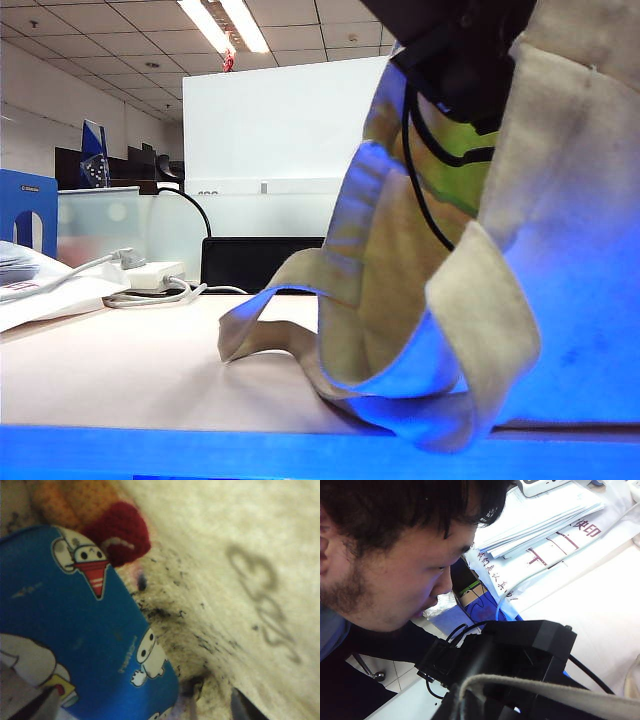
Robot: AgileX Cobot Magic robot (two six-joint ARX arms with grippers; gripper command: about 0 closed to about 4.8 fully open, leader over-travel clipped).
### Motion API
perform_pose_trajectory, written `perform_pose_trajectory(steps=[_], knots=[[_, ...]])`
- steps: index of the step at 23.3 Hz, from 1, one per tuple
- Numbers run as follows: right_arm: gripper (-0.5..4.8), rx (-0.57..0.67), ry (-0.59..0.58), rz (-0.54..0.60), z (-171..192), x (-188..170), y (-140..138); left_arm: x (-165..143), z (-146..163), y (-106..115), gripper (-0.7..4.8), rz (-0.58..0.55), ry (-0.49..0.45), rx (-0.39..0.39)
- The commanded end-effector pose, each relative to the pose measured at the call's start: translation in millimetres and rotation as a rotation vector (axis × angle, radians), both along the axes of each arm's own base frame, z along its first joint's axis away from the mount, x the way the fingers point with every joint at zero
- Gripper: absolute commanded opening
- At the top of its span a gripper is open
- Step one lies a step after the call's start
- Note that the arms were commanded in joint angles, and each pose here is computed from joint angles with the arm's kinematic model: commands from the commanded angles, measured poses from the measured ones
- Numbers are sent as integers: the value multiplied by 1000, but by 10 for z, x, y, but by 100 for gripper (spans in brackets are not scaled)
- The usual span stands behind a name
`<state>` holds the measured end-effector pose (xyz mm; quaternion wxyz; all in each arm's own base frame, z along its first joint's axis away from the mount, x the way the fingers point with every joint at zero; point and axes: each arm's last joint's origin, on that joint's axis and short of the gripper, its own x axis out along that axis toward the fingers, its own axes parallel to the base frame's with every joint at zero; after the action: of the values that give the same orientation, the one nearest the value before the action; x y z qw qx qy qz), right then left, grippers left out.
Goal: Take the glasses case out of the canvas bag and put it on the table.
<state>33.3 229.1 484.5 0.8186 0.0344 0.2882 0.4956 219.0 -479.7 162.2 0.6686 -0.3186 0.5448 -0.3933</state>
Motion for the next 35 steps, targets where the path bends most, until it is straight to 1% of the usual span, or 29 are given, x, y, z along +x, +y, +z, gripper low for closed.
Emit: perform_pose_trajectory(steps=[1,2,3,5,7,8,10,11,12,13,14,15,16,18,20,21,22,23,24,25,26,27,28,30,31,32,33,34,35], knots=[[-2,39,-5,6,44,-5,1,17,-169,39,258,7,35,68],[-2,38,-5,6,44,-5,1,103,-163,79,188,34,28,68],[-2,38,-5,6,44,-5,1,176,-162,114,130,52,3,74],[-2,39,-5,6,44,-5,1,461,-155,267,120,111,-106,105],[-2,39,-5,6,44,-5,1,708,-149,427,119,152,-162,133],[-2,38,-4,7,43,-5,3,843,-133,551,118,214,-186,187],[-2,38,-5,6,43,-5,3,972,-103,674,119,251,-225,226],[-2,38,-5,6,43,-5,3,1006,-97,697,119,242,-266,239],[-2,38,-5,6,43,-5,3,999,-98,692,145,229,-301,254],[-2,38,-5,6,42,-5,4,1001,-98,691,236,218,-322,260],[-2,34,-4,6,33,-3,20,1001,-90,684,420,191,-366,266],[-2,31,-4,6,27,-2,32,1008,-75,676,479,177,-398,255],[-2,29,-4,6,23,-1,37,1012,-62,669,479,160,-395,230],[-2,27,-3,6,19,0,46,1029,-12,661,479,87,-350,128],[-2,22,-3,6,9,2,64,1046,12,678,479,37,-352,101],[-2,22,-3,6,7,2,67,1040,14,679,479,1,-326,77],[-2,21,-3,6,7,2,67,1035,49,663,479,-32,-283,13],[-2,22,-3,6,7,2,67,1035,105,639,479,-66,-259,-70],[-2,21,-3,6,7,2,67,1031,193,604,479,-108,-243,-179],[-2,21,-3,6,7,2,67,997,275,558,479,-130,-197,-268],[-2,22,-3,6,7,2,67,984,309,542,479,-131,-149,-307],[-2,21,-3,6,7,2,67,975,329,535,479,-131,-84,-332],[-2,21,-3,6,7,2,67,969,347,534,479,-154,-29,-350],[-2,21,-3,6,7,2,67,977,441,552,479,-213,-5,-418],[-2,22,-3,6,7,2,67,1010,527,591,479,-213,-5,-450],[-2,22,-3,6,7,2,67,1034,538,616,479,-201,1,-441],[-2,22,-3,6,7,2,67,1043,504,631,479,-198,10,-409],[-2,21,-3,6,7,2,67,1050,438,650,479,-197,26,-356],[-2,21,-3,6,6,2,68,1071,355,694,479,-204,17,-288]])
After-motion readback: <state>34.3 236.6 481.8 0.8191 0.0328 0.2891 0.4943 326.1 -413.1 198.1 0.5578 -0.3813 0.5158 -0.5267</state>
